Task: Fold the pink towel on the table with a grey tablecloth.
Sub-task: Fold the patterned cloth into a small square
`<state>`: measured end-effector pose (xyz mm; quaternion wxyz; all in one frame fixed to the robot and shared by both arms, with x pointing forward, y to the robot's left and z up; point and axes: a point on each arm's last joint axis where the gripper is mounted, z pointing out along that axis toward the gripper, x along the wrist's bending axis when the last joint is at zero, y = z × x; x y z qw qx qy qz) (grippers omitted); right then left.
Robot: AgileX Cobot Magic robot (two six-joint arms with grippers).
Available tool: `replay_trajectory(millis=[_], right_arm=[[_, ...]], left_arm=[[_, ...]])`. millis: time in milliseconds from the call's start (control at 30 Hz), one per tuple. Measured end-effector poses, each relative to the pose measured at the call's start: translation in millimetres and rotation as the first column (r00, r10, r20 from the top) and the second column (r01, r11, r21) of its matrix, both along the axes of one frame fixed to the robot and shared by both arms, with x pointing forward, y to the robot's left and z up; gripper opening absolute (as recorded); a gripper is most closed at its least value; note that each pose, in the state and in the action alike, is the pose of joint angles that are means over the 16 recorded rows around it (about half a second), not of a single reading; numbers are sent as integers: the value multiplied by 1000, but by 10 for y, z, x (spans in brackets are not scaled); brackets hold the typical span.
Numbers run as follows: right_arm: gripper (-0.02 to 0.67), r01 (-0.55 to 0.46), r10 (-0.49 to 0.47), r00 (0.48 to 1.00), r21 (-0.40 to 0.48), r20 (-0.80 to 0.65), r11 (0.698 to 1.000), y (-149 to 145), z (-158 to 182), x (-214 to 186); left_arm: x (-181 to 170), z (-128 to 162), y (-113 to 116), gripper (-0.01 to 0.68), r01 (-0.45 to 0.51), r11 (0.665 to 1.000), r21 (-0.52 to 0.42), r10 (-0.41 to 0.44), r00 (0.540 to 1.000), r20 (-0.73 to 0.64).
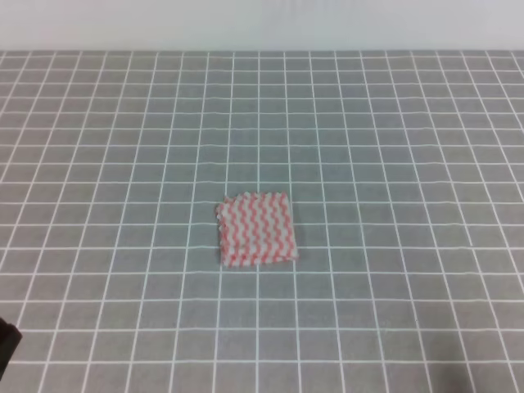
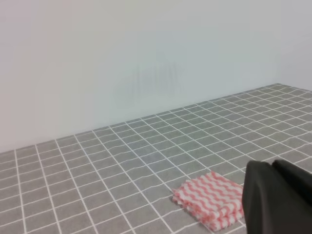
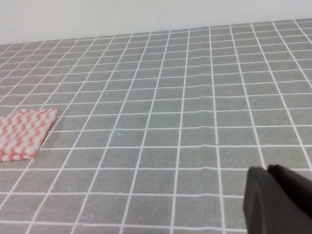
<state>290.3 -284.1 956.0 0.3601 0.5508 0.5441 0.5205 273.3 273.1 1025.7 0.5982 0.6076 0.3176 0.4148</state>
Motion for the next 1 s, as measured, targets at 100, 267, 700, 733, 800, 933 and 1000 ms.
replay_trajectory(millis=[100,267,700,733,800,933,1000], right_arm=[[-15,0,0,1000,0,0,1000,0,0,0],[-15,-1,1,1000,0,-1,1000,1,2,0],[-16,-1,1,1000,0,-2,1000,1,5,0],[-16,-1,1,1000,0,-2,1000,1,5,0],[-16,-1,1,1000,0,-1,1000,1,2,0],[-16,-1,1,1000,0,-1,1000,1,2,0],[-16,-1,1,1000,0,-1,1000,1,2,0]], left_arm=[[6,-9,8,-2,-12,1000,24,12,1000,5],[47,-63,50,-2,-80,996,38,80,997,6],[173,-485,144,-2,-254,967,-5,252,961,-113],[176,-521,143,-2,-256,967,-3,253,958,-132],[178,-587,140,-2,-256,967,6,253,953,-168],[173,-670,129,-2,-244,969,32,245,943,-225],[168,-692,125,-2,-236,971,48,241,939,-246]])
